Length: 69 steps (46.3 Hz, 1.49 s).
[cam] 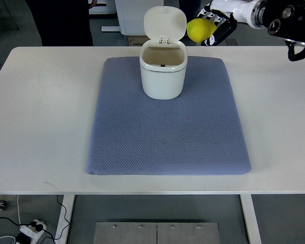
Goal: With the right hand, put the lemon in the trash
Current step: 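Lift the lemon and carry it over the white bin, then open the right hand to drop the lemon into the bin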
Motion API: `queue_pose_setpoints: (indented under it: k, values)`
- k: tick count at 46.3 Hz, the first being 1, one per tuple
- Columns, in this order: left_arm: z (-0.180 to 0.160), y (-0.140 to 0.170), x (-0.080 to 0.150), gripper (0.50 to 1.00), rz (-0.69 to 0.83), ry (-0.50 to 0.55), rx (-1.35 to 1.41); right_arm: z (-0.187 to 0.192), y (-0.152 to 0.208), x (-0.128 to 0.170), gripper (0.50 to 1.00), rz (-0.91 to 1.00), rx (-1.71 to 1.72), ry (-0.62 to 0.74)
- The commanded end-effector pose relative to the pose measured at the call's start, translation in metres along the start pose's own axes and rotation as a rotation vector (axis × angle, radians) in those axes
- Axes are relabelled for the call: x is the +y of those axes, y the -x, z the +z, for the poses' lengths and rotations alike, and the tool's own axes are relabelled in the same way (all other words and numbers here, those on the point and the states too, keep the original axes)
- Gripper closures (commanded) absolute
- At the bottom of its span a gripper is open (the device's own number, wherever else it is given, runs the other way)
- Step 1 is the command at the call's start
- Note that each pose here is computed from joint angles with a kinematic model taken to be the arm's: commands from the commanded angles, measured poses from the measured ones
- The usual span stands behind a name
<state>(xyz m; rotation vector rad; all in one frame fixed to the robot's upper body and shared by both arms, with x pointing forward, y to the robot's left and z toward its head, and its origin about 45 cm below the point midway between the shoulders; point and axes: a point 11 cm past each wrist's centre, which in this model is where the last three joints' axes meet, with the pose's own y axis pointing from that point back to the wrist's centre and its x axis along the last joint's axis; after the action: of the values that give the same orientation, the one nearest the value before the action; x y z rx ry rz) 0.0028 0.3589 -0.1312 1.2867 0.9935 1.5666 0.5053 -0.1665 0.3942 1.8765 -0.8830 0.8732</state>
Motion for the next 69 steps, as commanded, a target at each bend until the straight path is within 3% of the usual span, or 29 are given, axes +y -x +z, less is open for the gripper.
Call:
queue_pose_setpoints:
  k: [1,14,29,50,69]
  values:
    - [0.0,0.0,0.0,0.5,0.0,0.0,0.0,-0.008,0.006,-0.007,1.0,-0.007,-0.014,-0.014]
    - [0.0,0.0,0.0,0.5,0.0,0.0,0.0,-0.023,0.028,-0.019,1.0,-0.047,-0.046,-0.05]
    - [0.0,0.0,0.0,0.5,-0.001,0.0,0.0,-0.026,0.028,-0.024,1.0,-0.026,-0.111,-0.071]
    - [0.0,0.0,0.0,0.5,0.0,0.0,0.0,-0.058,0.044,-0.043,1.0,-0.032,-0.16,-0.121]
    - [0.0,0.0,0.0,0.5,0.0,0.0,0.0,-0.054,0.058,-0.055,1.0,-0.028,-0.17,-0.098]
